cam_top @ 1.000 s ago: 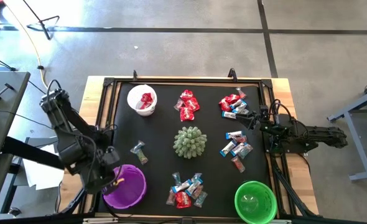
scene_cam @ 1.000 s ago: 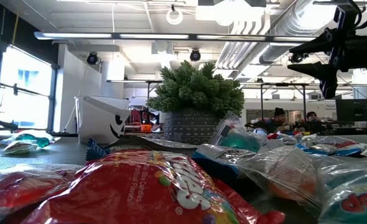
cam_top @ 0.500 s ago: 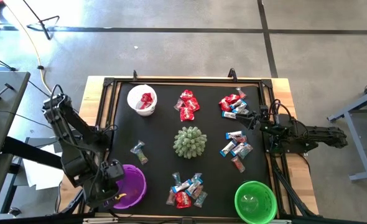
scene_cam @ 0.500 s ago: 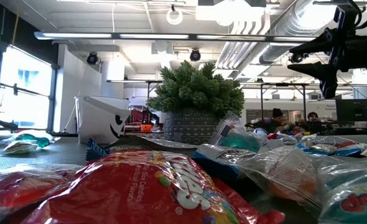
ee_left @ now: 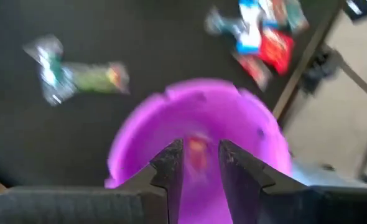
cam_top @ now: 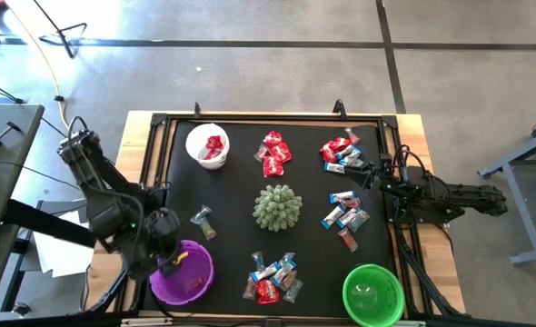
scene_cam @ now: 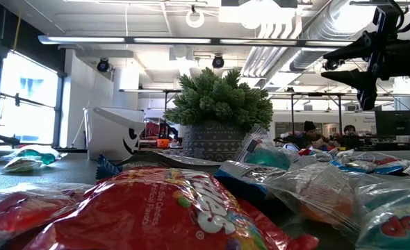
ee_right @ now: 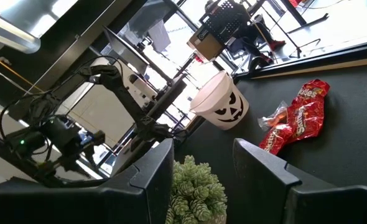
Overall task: Organize candy in baskets
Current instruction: Put the blue gummy into the purple bucket
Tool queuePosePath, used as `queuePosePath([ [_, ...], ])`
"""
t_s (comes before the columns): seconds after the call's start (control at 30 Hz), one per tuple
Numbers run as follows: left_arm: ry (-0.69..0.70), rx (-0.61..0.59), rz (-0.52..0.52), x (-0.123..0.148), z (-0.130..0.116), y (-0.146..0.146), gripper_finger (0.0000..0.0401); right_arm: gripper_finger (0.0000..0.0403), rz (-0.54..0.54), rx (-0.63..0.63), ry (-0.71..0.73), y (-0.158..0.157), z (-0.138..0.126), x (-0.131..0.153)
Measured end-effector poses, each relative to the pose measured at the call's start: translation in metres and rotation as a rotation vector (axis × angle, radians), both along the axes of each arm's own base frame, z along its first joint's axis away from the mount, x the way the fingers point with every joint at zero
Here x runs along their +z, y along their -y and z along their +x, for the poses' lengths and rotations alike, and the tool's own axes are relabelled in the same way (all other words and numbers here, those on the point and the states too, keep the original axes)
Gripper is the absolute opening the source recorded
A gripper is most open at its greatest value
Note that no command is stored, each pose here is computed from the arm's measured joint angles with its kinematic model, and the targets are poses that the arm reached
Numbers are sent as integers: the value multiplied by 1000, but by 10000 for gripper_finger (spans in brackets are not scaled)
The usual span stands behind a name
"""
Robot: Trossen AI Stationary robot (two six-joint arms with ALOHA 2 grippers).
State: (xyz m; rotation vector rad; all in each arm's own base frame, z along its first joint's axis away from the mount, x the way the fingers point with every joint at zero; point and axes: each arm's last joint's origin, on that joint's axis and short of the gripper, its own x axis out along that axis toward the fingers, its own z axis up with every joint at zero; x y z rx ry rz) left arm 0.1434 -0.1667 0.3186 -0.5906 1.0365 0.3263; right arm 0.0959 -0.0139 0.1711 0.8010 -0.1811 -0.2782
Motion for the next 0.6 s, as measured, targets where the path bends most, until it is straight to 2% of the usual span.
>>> queuePosePath([
  [0.2,-77,56,63,-1,37,-47,85,162,0,0,0,0,0,0],
  [0.4,-149,89,36,-3,66,-100,85,162,0,0,0,0,0,0],
  [0.6,-257,137,2,-22,90,-122,85,162,0,0,0,0,0,0],
])
